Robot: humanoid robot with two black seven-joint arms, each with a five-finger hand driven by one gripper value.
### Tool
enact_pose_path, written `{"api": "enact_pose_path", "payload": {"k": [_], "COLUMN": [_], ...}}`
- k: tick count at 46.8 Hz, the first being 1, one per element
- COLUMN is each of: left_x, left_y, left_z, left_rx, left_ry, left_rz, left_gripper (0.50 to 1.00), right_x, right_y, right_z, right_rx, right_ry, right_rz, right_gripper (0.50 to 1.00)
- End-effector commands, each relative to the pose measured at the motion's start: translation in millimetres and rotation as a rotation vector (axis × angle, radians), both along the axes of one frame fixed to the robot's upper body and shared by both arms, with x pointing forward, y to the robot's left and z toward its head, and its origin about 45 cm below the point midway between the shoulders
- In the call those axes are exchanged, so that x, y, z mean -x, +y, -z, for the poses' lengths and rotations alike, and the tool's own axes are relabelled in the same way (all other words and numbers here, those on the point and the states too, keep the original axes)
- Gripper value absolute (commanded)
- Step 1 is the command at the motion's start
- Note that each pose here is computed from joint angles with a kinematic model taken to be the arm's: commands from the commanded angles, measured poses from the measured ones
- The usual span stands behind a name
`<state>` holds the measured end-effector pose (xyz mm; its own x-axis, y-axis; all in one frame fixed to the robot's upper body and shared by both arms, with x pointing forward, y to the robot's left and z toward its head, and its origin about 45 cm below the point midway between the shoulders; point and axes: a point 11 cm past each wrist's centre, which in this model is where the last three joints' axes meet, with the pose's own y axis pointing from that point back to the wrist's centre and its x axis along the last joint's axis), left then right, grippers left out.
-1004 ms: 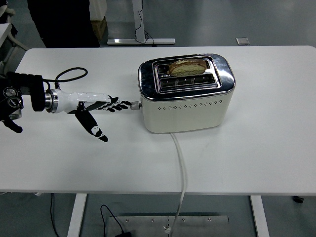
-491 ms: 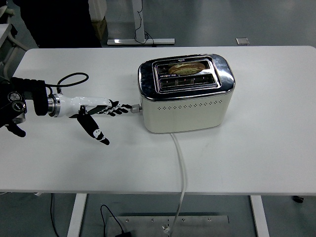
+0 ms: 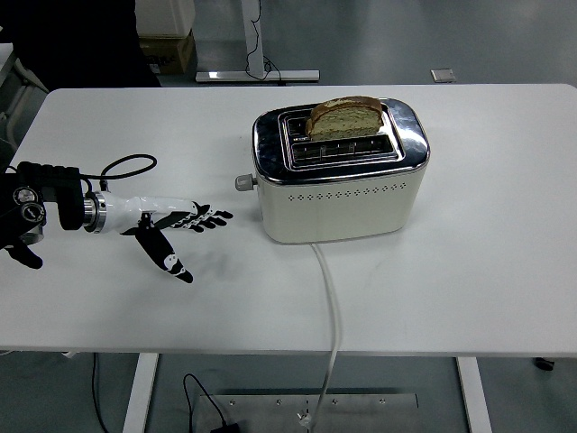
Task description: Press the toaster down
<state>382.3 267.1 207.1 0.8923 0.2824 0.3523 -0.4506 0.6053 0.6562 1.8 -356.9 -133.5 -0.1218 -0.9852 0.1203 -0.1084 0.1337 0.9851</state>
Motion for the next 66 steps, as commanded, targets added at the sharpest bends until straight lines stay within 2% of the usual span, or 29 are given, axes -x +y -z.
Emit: {"api": "enact_pose_path", "payload": {"k": [1,8,17,22,31,39,48,56,66], "left_x": [0.0,-4.8,-23.3,-35.7,-63.9,-75.3,-83.1,-95.7,-104.1], "left_y": [2,20,63,76,101,108,90,91,107], "left_z": [-1,-6,-36,-50,-96,-117,-121,-103,-89], "left_rx": [0.009,0.034,0.141,0.205,0.378,0.518,0.730,0.917,1.074], "left_ry": [0.001,0.008,0.002,-0.012,-0.073,-0.086,-0.033,0.023,-0.022], "left_rz": [-0.008,-0.071,-0.246,-0.320,-0.462,-0.530,-0.559,-0.683,-0.796], "left_gripper": [1.000,1.000,1.000,1.000,1.000,1.000,1.000,1.000,1.000], "right_x": [0.0,0.0,0.0,0.0,0.0,0.0,0.0,0.0,0.0], "right_y": [0,0,0,0,0,0,0,0,0], "right_z": [0.0,0.0,0.0,0.0,0.0,0.0,0.0,0.0,0.0], "right_rx": [0.000,0.000,0.000,0.000,0.000,0.000,0.000,0.000,0.000], "right_ry": [0.000,0.000,0.000,0.000,0.000,0.000,0.000,0.000,0.000], "right_rz": [0.000,0.000,0.000,0.000,0.000,0.000,0.000,0.000,0.000], "right_gripper": [0.998,0.998,0.998,0.998,0.998,0.998,1.000,1.000,0.998]}}
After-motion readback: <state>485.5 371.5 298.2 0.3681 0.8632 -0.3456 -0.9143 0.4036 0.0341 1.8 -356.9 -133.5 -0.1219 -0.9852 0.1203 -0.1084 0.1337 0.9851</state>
